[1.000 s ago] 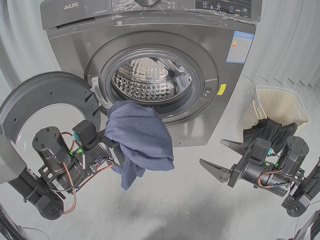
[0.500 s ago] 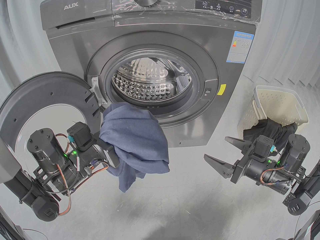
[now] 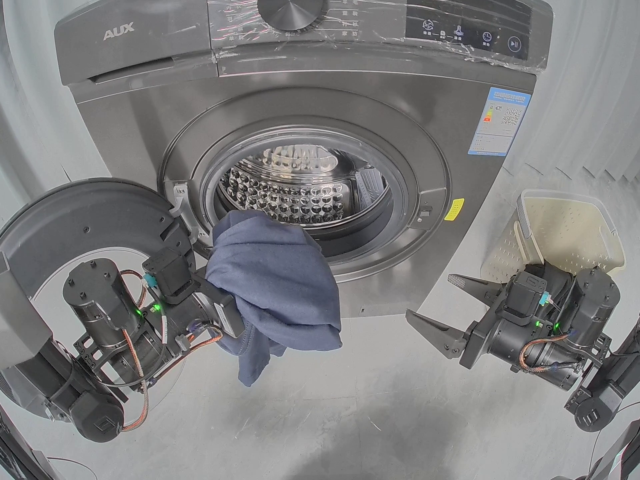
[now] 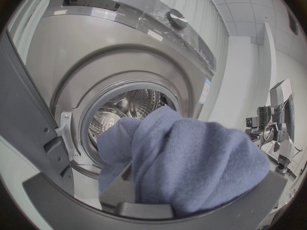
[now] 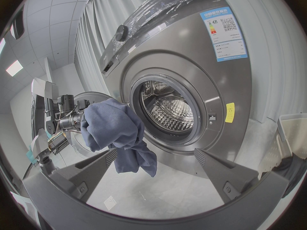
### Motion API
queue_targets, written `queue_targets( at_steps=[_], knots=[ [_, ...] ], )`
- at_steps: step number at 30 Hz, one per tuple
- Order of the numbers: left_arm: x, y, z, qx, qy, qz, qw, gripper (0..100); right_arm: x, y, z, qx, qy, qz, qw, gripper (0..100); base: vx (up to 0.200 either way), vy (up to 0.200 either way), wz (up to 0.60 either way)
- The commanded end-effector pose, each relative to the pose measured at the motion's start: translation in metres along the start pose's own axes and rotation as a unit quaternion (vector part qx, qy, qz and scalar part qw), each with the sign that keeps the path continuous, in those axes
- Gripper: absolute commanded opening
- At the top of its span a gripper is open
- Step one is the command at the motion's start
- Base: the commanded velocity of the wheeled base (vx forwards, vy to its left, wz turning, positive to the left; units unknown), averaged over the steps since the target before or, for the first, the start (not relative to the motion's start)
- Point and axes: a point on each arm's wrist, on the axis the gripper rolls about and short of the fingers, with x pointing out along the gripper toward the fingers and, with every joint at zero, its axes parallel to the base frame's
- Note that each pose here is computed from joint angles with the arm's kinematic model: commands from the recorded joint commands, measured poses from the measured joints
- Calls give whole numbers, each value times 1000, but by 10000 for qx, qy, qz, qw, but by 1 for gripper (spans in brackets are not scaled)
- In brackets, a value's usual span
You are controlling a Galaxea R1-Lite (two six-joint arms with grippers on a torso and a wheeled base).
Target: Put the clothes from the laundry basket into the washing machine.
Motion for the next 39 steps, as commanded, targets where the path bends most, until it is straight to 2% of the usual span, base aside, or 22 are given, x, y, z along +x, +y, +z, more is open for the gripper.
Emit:
queue_targets(
  at_steps=[1,7,14,23,25,29,32,34,39],
  knots=[
    [1,0,-3,-8,50,4,10000,0,0,0,-1,6,35,11,10000,100,200,0,0],
    [1,-1,-6,0,119,-8,9999,0,-6,2,-9,18,226,52,9997,100,33,0,0],
    [1,-1,-7,-9,127,-15,9999,0,-13,11,-17,32,443,230,9987,100,0,0,0],
    [3,-1,-11,-6,189,-12,9998,0,-15,14,-19,38,500,280,9983,100,200,0,0],
    [4,-2,-13,-3,228,-33,9997,0,-16,15,-20,42,532,301,9981,100,0,0,0],
    [4,-10,-14,-1,249,-178,9995,0,-20,20,-24,46,660,385,9971,100,0,0,0],
    [2,-26,-17,-65,332,-471,9983,0,-21,29,-24,59,660,559,9962,100,0,0,0],
    [6,-34,-24,-37,427,-575,9974,0,-23,38,-23,56,643,728,9953,100,0,0,0],
    [35,-36,-32,-42,293,-497,9983,0,-27,42,-25,61,718,791,9943,100,0,0,0]
  ],
)
